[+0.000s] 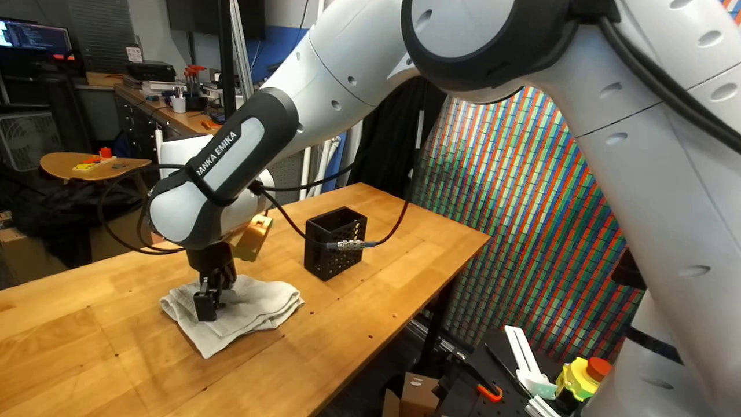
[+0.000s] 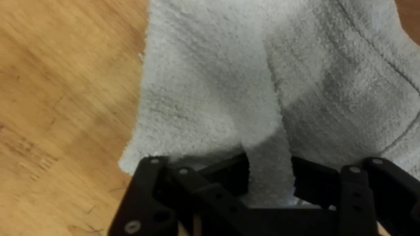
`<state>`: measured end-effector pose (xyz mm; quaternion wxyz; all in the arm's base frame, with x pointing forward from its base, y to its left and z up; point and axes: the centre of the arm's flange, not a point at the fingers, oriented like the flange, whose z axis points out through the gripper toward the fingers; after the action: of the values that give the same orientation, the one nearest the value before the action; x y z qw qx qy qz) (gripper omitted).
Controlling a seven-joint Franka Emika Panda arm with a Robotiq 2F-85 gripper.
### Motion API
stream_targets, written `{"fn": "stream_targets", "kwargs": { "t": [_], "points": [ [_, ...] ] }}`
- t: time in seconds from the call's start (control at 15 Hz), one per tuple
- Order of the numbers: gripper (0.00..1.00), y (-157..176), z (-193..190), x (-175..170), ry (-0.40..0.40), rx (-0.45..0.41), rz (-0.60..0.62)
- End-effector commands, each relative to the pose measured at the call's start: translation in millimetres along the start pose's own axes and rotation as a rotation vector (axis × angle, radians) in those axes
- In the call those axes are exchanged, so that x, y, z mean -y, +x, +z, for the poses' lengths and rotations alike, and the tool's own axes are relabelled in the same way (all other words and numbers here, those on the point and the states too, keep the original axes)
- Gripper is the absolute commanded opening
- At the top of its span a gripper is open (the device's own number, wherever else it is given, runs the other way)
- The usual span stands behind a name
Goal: Put the towel in the basket
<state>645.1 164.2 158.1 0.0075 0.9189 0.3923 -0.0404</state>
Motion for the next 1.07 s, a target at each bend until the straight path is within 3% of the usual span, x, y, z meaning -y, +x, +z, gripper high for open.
{"fn": "stream_targets", "kwargs": {
  "t": [0.0, 0.53, 1.0],
  "points": [
    [0.04, -11.9, -20.8, 5.2, 0.015, -0.021, -0.014],
    [0.08, -33.5, -74.2, 15.5, 0.002, -0.038, 0.000],
    [0.07, -80.1, -153.1, 33.4, -0.019, -0.024, 0.053]
  ]
}}
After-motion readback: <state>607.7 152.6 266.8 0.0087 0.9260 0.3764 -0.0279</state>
